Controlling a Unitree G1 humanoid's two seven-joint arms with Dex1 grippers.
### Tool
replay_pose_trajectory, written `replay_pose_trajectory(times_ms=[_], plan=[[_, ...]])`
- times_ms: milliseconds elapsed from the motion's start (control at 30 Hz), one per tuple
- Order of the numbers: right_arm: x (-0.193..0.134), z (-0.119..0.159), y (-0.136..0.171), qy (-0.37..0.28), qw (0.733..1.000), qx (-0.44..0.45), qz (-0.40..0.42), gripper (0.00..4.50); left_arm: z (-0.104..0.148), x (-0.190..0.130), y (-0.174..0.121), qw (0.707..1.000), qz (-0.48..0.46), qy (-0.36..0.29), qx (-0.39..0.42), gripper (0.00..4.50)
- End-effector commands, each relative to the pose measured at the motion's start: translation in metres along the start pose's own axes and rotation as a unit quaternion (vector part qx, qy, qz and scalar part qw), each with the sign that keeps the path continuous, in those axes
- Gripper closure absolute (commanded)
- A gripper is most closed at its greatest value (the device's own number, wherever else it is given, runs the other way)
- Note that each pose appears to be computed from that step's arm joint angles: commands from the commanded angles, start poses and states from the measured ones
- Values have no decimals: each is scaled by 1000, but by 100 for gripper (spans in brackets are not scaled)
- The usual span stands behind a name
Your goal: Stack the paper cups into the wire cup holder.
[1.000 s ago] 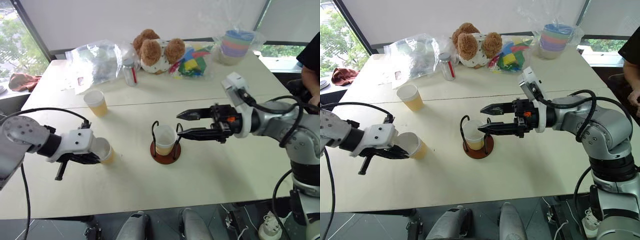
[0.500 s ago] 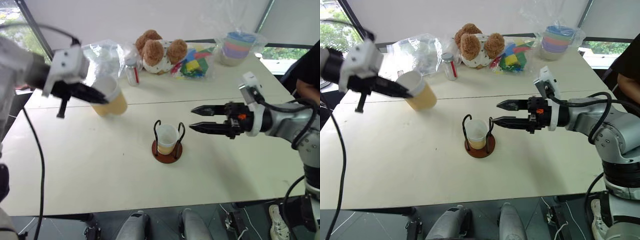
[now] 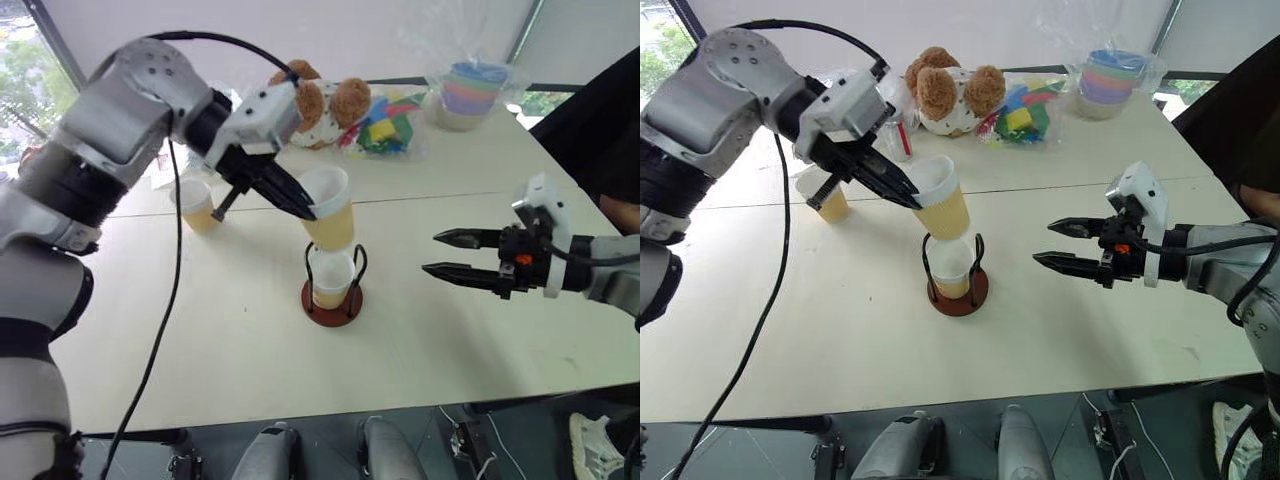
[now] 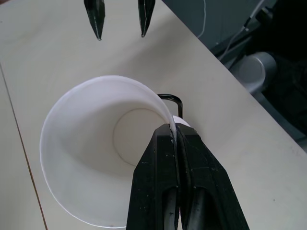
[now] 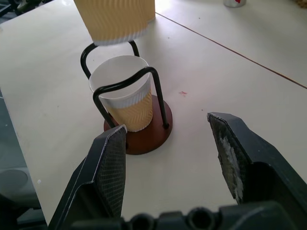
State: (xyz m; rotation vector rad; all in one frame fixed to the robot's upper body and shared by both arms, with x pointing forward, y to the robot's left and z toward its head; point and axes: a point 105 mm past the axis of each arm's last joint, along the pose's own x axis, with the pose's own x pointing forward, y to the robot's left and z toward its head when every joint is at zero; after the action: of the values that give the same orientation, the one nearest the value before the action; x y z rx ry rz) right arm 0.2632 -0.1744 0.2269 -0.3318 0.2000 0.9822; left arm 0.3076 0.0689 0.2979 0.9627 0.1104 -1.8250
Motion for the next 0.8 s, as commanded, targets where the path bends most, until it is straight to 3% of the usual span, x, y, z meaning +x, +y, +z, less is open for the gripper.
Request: replay_pose_trajectory(times_ms=[33, 333, 467, 667, 800], plan=[[-3, 11, 6, -22, 1000, -17, -10, 158, 4, 0, 2, 1000, -9, 10, 27, 446], [0, 12, 10, -35, 999, -9, -19, 158, 3, 14, -1, 997, -50, 23, 46, 446], [0, 13, 11, -43, 999, -7, -22, 158, 3, 17, -1, 996, -62, 29, 50, 321], [2, 14, 11, -52, 998, -4, -23, 158, 9, 15, 10, 997, -40, 18, 63, 11], [1, 26, 14, -78, 997, -13, -15, 158, 11, -5, 26, 998, 20, 15, 58, 11]])
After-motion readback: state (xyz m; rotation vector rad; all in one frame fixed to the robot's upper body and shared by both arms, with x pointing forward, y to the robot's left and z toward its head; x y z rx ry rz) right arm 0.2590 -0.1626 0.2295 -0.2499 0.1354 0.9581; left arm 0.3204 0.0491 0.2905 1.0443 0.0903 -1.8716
